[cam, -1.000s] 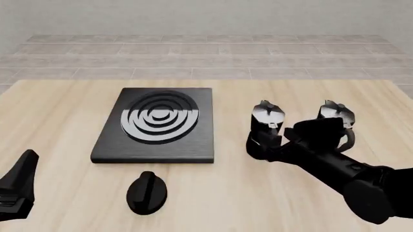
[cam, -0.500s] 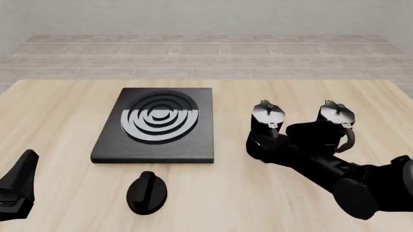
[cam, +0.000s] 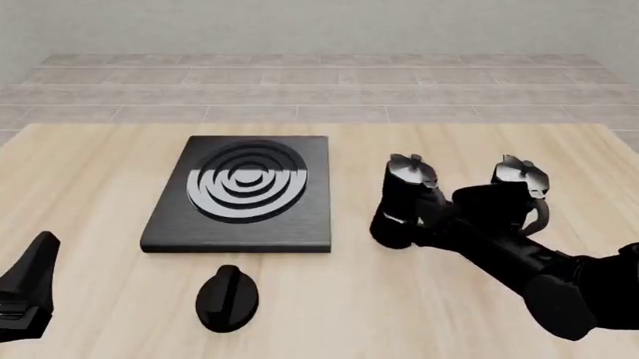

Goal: Put both moka pots on the stove.

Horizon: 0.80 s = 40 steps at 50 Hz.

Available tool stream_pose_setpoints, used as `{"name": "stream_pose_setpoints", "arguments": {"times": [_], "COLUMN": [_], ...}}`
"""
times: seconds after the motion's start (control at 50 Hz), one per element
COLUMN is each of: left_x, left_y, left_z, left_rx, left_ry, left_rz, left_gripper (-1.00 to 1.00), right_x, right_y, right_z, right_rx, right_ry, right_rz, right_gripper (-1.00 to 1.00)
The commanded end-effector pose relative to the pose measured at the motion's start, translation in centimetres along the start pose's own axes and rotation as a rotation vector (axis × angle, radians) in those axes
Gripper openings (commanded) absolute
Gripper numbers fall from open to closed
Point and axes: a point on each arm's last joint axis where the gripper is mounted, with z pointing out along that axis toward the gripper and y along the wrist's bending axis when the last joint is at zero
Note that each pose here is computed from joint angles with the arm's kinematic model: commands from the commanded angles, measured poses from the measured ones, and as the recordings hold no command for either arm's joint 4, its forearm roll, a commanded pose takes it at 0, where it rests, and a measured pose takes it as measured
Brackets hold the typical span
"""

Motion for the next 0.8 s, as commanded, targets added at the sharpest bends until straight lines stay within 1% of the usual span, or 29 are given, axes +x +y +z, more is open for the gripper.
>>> {"name": "stream_pose_setpoints", "arguments": {"times": [0.02, 0.06, 0.12, 0.16, 0.18, 0.22, 0.28, 0.3, 0.34, 0.36, 0.4, 0.44, 0.52, 0.56, 0.58, 0.64, 0.74, 0.76, 0.78, 0.8], "left_x": [0.0, 0.0, 0.0, 0.0, 0.0, 0.0, 0.0, 0.0, 0.0, 0.0, 0.0, 0.0, 0.0, 0.0, 0.0, 0.0, 0.0, 0.0, 0.0, 0.0], "left_y": [0.0, 0.0, 0.0, 0.0, 0.0, 0.0, 0.0, 0.0, 0.0, 0.0, 0.0, 0.0, 0.0, 0.0, 0.0, 0.0, 0.0, 0.0, 0.0, 0.0], "left_z": [0.0, 0.0, 0.0, 0.0, 0.0, 0.0, 0.0, 0.0, 0.0, 0.0, 0.0, 0.0, 0.0, 0.0, 0.0, 0.0, 0.0, 0.0, 0.0, 0.0], "left_rx": [0.0, 0.0, 0.0, 0.0, 0.0, 0.0, 0.0, 0.0, 0.0, 0.0, 0.0, 0.0, 0.0, 0.0, 0.0, 0.0, 0.0, 0.0, 0.0, 0.0], "left_ry": [0.0, 0.0, 0.0, 0.0, 0.0, 0.0, 0.0, 0.0, 0.0, 0.0, 0.0, 0.0, 0.0, 0.0, 0.0, 0.0, 0.0, 0.0, 0.0, 0.0], "left_rz": [0.0, 0.0, 0.0, 0.0, 0.0, 0.0, 0.0, 0.0, 0.0, 0.0, 0.0, 0.0, 0.0, 0.0, 0.0, 0.0, 0.0, 0.0, 0.0, 0.0], "left_gripper": [1.0, 1.0, 1.0, 1.0, 1.0, 1.0, 1.0, 1.0, 1.0, 1.0, 1.0, 1.0, 1.0, 1.0, 1.0, 1.0, 1.0, 1.0, 1.0, 1.0], "right_x": [-2.3, -2.5, -3.1, -3.5, -3.7, -4.0, -4.4, -4.7, -4.8, -5.6, -6.1, -6.3, -7.1, -7.5, -7.7, -8.0, -8.8, -9.1, -9.5, -9.5], "right_y": [-0.1, 0.0, 0.1, 0.2, 0.2, 0.3, 0.6, 0.8, 0.9, 1.2, 1.6, 1.6, 2.2, 2.4, 3.0, 3.6, 4.7, 5.0, 5.7, 5.7], "right_z": [-1.6, -1.7, -2.3, -2.6, -2.8, -3.0, -3.2, -3.6, -3.6, -3.9, -4.0, -3.9, -3.1, -2.7, -2.7, -2.2, -1.6, -1.3, -1.2, -1.2], "right_rx": [-0.003, -0.005, -0.007, -0.011, -0.013, -0.017, -0.029, -0.041, -0.043, -0.056, -0.071, -0.073, -0.088, -0.093, -0.115, -0.134, -0.166, -0.176, -0.194, -0.194], "right_ry": [-0.145, -0.149, -0.19, -0.212, -0.226, -0.24, -0.26, -0.284, -0.287, -0.321, -0.345, -0.347, -0.368, -0.37, -0.375, -0.376, -0.401, -0.406, -0.423, -0.423], "right_rz": [-0.057, -0.049, -0.071, -0.06, -0.067, -0.056, -0.054, -0.059, -0.058, -0.055, -0.064, -0.065, -0.088, -0.083, -0.095, -0.098, -0.124, -0.127, -0.145, -0.145], "right_gripper": [-1.0, -1.0, -1.0, -1.0, -1.0, -1.0, -1.0, -1.0, -1.0, -1.0, -1.0, -1.0, -1.0, -1.0, -1.0, -1.0, -1.0, -1.0, -1.0, -1.0]}}
